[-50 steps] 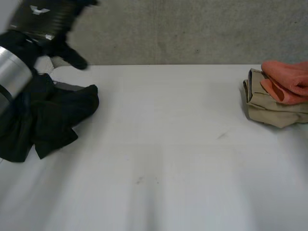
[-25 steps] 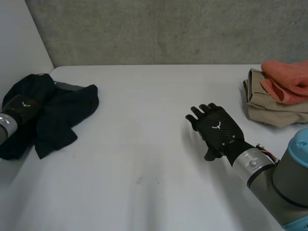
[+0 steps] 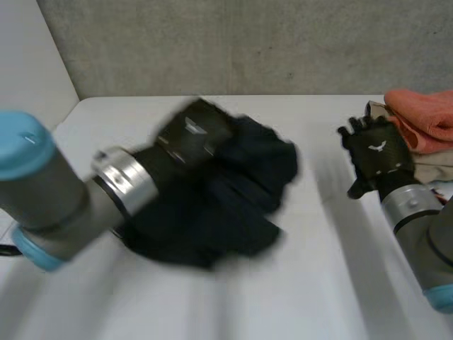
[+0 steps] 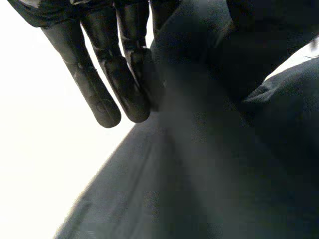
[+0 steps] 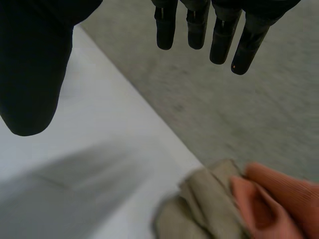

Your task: Fold the laundry.

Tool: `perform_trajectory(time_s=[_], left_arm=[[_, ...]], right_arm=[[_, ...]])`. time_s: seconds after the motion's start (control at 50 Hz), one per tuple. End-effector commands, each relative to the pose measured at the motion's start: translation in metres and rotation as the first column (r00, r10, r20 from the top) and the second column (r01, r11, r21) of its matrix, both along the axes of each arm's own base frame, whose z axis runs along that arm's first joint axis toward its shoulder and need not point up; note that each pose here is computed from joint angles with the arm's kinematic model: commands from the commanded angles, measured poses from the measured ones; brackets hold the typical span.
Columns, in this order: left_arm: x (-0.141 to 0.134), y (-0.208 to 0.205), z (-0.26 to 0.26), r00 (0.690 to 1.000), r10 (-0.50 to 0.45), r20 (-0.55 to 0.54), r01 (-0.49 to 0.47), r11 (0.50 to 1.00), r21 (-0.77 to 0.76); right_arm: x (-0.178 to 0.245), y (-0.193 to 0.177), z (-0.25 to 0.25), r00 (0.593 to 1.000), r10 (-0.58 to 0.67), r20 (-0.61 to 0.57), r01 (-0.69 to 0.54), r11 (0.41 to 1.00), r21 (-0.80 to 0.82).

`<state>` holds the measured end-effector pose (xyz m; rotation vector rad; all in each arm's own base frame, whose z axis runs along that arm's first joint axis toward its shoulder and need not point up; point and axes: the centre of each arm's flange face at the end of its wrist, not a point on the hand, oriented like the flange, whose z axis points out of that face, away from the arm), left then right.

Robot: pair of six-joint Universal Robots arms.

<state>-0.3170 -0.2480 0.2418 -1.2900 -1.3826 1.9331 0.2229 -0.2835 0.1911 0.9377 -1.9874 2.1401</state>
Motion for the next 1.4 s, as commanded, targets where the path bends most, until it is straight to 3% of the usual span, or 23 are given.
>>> perform_trajectory(time_s=[0.02,0.12,0.18,0.24,0.3,0.4,0.54,0.74,0.86,0.94,1.08,1.22,1.4], left_arm=[[-0.044,0.064,-0.034,0.967,-0.236,0.100,0.236,0.972,0.012],[-0.039,0.053,-0.028,0.983,-0.115,0.143,0.126,0.990,-0.070],[-0.026,0.034,-0.018,0.989,0.030,0.145,-0.018,0.996,-0.083],[-0.006,0.025,-0.002,0.977,0.153,0.147,-0.143,0.987,-0.073],[0.011,0.026,0.005,0.961,0.216,0.172,-0.214,0.976,-0.035],[0.036,0.035,0.004,0.938,0.263,0.226,-0.281,0.958,0.048],[0.064,0.050,-0.013,0.908,0.292,0.301,-0.349,0.925,0.154],[0.082,0.040,-0.029,0.885,0.338,0.320,-0.408,0.894,0.187],[0.079,0.043,-0.001,0.929,0.308,0.205,-0.343,0.923,0.171],[0.078,0.043,0.007,0.940,0.303,0.155,-0.328,0.928,0.178],[0.073,0.038,-0.034,0.929,0.255,0.269,-0.324,0.910,0.257],[0.066,0.033,-0.078,0.894,0.181,0.411,-0.301,0.921,0.247],[0.055,0.017,-0.100,0.887,0.169,0.430,-0.295,0.923,0.246]], right_arm=[[-0.019,-0.017,0.009,0.995,-0.088,0.039,0.089,0.996,-0.015],[-0.019,-0.019,0.012,0.996,-0.081,0.037,0.081,0.997,-0.007],[-0.019,-0.019,0.014,0.997,-0.077,0.028,0.077,0.997,0.017],[-0.017,-0.017,0.016,0.998,-0.062,0.018,0.060,0.997,0.057],[-0.011,-0.009,0.020,1.000,0.004,0.013,-0.006,0.993,0.121],[-0.005,0.013,0.040,0.993,0.114,0.035,-0.119,0.969,0.215],[0.002,0.041,0.046,0.982,0.167,0.086,-0.187,0.907,0.378],[0.024,0.061,0.043,0.965,0.233,0.123,-0.263,0.887,0.380],[0.045,0.083,0.038,0.935,0.308,0.177,-0.352,0.863,0.361],[0.056,0.090,0.041,0.923,0.335,0.187,-0.380,0.866,0.325],[0.049,0.079,0.039,0.962,0.235,0.140,-0.268,0.913,0.309],[0.041,0.071,0.040,0.978,0.186,0.093,-0.205,0.935,0.288],[0.031,0.068,0.029,0.984,0.154,0.086,-0.174,0.932,0.318]])
